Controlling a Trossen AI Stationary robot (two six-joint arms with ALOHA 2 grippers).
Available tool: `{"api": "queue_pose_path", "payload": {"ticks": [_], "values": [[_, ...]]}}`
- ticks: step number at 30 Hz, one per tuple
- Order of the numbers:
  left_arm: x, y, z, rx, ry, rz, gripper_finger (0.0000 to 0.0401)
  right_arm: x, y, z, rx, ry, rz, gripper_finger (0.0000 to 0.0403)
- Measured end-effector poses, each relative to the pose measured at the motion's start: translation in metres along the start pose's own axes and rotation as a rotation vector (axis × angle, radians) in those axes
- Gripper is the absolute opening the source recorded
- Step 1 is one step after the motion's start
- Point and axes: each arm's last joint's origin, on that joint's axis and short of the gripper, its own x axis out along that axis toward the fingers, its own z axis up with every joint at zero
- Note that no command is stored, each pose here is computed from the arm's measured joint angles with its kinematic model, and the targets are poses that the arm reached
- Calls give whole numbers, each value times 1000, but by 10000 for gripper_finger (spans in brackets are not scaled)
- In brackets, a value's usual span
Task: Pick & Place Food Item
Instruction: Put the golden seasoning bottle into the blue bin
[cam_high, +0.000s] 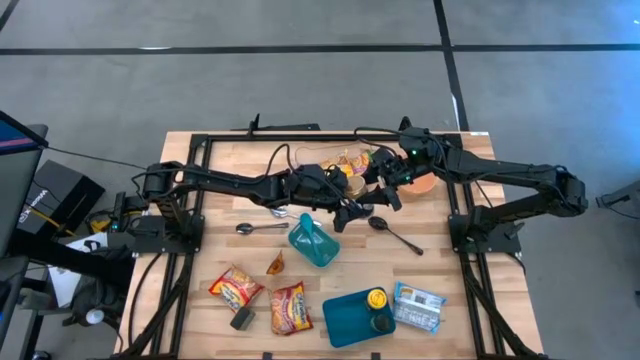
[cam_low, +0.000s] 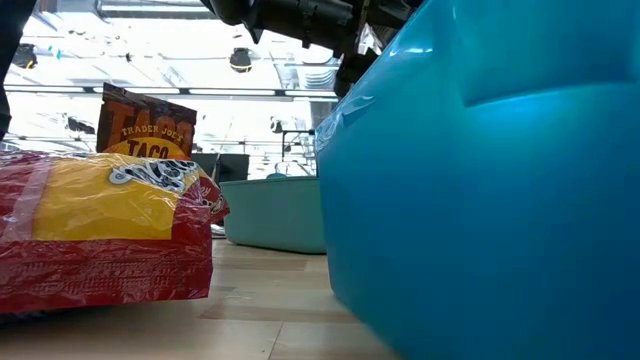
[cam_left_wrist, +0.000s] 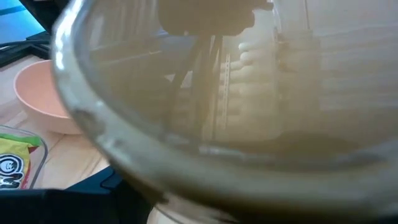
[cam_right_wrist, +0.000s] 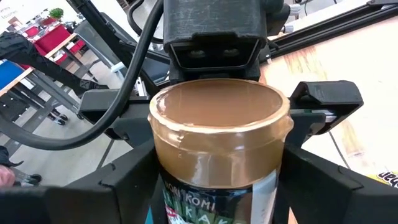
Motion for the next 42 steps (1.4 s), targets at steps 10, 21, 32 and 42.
{"api": "queue_pose_path", "payload": {"ticks": [10,21,32,42], "values": [[0,0,0,0,0,1,280,0,0,0,0,1,1,284],[0,0,0,1,0,6,279,0,1,0,15,4,17,339],[0,0,0,0,-3,8,279,2,-1,0,18,3,14,356],[0,0,0,1,-3,5,279,4,1,2,0,-19,13,331]]}}
